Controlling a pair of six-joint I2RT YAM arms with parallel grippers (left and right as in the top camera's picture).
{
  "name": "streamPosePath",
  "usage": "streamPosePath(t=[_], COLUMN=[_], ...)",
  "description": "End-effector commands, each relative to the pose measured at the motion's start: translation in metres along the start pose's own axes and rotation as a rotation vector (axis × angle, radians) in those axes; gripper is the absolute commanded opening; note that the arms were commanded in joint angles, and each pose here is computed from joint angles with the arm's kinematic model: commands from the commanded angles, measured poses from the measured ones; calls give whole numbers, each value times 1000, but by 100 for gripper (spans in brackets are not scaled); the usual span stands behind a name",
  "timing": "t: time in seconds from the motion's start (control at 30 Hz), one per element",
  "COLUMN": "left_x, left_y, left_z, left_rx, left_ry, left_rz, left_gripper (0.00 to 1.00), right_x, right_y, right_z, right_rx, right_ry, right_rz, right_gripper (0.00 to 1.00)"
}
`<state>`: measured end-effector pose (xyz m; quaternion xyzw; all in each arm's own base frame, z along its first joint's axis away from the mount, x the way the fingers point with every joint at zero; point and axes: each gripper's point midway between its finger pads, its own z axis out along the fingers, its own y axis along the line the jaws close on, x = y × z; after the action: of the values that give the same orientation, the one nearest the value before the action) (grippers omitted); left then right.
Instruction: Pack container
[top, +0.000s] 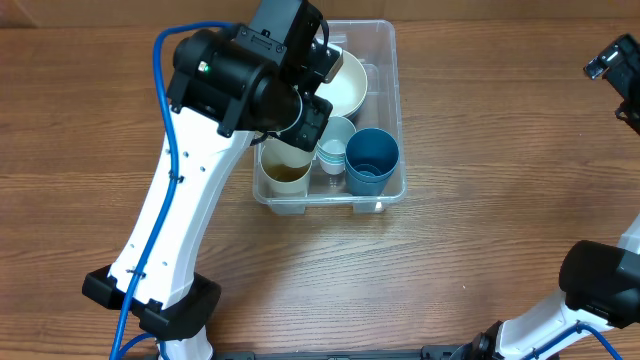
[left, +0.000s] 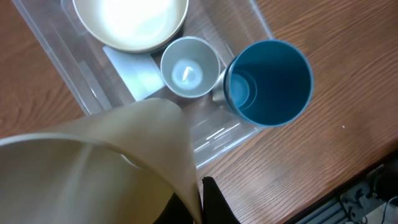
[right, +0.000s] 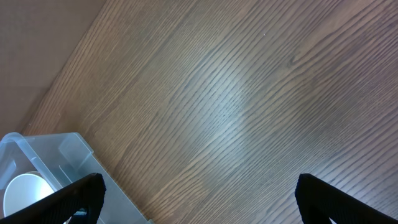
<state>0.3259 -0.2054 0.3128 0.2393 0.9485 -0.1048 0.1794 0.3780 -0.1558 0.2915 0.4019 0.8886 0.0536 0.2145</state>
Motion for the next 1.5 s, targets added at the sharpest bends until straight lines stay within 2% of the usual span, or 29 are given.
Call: streamPosePath(t=[0.0, 0.17, 0.43, 0.47, 0.57, 0.73, 0.83, 0.93, 0.97, 1.0, 1.03, 1.17, 1.27, 1.37, 1.47], left_x=[5, 7, 24, 25, 26, 26, 25, 23, 24, 25, 28, 50, 66, 80, 110], left_y=[1, 1, 12, 13, 15, 17, 17, 32, 36, 38, 40, 46, 41, 43, 54], left_z=[3, 4, 27, 28, 29, 28, 26, 1, -16, -34, -49, -125, -152, -174, -218], left_rx=[-10, -11, -63, -69, -76, -89, -94, -189, -221, -238, -249, -281, -251, -287, -356], left_ry=[19, 27, 128, 132, 134, 133, 125, 48, -4, -56, -101, -327, -388, -431, -563], left_rz=[-12, -13, -31, -31, -30, -30, -41, -109, -141, -164, -181, -297, -293, -159, -193], left_gripper=[4, 4, 4, 8, 38, 39, 43, 51, 59, 76, 100, 100, 100, 100, 100], right_x=[-4, -4, -4, -4, -4, -4, -4, -4, -4, -4, -4, -4, -4, -4, -4], right_y=[4, 4, 4, 4, 4, 4, 4, 4, 4, 4, 4, 4, 4, 4, 4], right_z=[-11, -11, -11, -11, -11, -11, -11, -11, -11, -11, -11, -11, -11, -11, -11], right_rx=[-19, -19, -19, -19, -19, -19, -19, -19, -19, -19, -19, -19, -19, -19, -19], right_ry=[-35, -35, -36, -35, -35, -35, -35, -35, -35, -35, -35, -35, -35, -35, -35], right_rz=[2, 2, 2, 2, 2, 2, 2, 2, 2, 2, 2, 2, 2, 2, 2], right_gripper=[100, 100, 100, 100, 100, 100, 100, 100, 100, 100, 100, 100, 100, 100, 100])
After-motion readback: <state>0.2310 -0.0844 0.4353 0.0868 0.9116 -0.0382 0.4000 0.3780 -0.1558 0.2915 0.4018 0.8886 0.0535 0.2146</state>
